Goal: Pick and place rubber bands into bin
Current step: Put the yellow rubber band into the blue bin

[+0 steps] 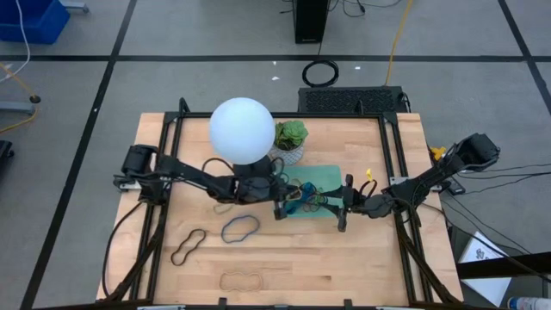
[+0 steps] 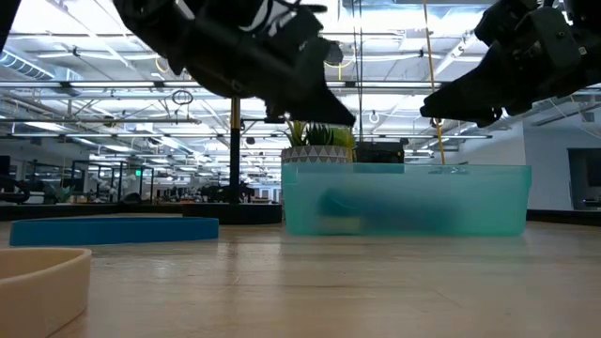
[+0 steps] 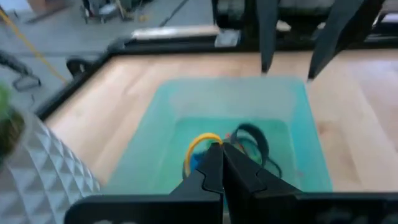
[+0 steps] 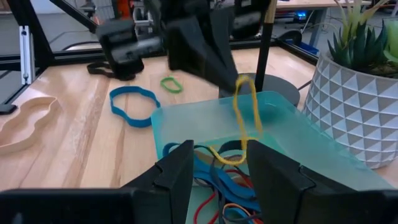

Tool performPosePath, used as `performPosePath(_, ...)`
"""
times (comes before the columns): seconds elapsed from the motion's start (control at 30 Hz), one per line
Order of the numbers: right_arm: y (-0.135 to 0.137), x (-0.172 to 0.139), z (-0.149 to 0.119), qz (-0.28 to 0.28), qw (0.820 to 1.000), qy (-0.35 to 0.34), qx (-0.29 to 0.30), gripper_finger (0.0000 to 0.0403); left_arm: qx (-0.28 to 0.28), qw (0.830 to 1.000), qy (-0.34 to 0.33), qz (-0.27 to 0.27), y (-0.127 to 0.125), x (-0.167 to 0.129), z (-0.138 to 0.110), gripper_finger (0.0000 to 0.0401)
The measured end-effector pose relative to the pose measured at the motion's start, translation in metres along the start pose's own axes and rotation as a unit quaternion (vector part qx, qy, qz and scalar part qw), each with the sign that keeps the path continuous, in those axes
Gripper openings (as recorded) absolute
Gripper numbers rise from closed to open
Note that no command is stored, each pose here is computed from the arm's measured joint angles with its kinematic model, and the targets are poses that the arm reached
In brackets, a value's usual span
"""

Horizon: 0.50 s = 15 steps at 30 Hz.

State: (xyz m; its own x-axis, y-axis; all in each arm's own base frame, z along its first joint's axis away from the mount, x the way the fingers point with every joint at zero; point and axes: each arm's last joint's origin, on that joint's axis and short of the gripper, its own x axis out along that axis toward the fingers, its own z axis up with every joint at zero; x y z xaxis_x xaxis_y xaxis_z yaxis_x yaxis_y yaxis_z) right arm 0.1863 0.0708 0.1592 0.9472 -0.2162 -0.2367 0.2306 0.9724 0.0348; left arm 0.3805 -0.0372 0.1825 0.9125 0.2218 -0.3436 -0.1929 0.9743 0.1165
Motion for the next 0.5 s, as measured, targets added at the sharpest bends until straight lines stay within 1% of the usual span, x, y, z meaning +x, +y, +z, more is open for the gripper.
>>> performPosePath(0.2, 0.0, 0.0, 0.0, 0.0, 1.0, 0.0, 0.0, 0.0142, -0.015, 1.0, 0.026, -0.002, -0.004, 0.012, -0.019, 0.0002)
performPosePath(0.3, 0.0, 0.0, 0.0, 0.001, 1.0, 0.0, 0.001, 0.0142, -0.026, 0.999, 0.036, -0.001, -0.005, 0.015, -0.026, 0.001)
performPosePath(0.5, 0.0, 0.0, 0.0, 0.002, 1.0, 0.0, 0.002, 0.0142, -0.027, 0.999, 0.044, 0.0, -0.006, 0.017, -0.029, 0.003)
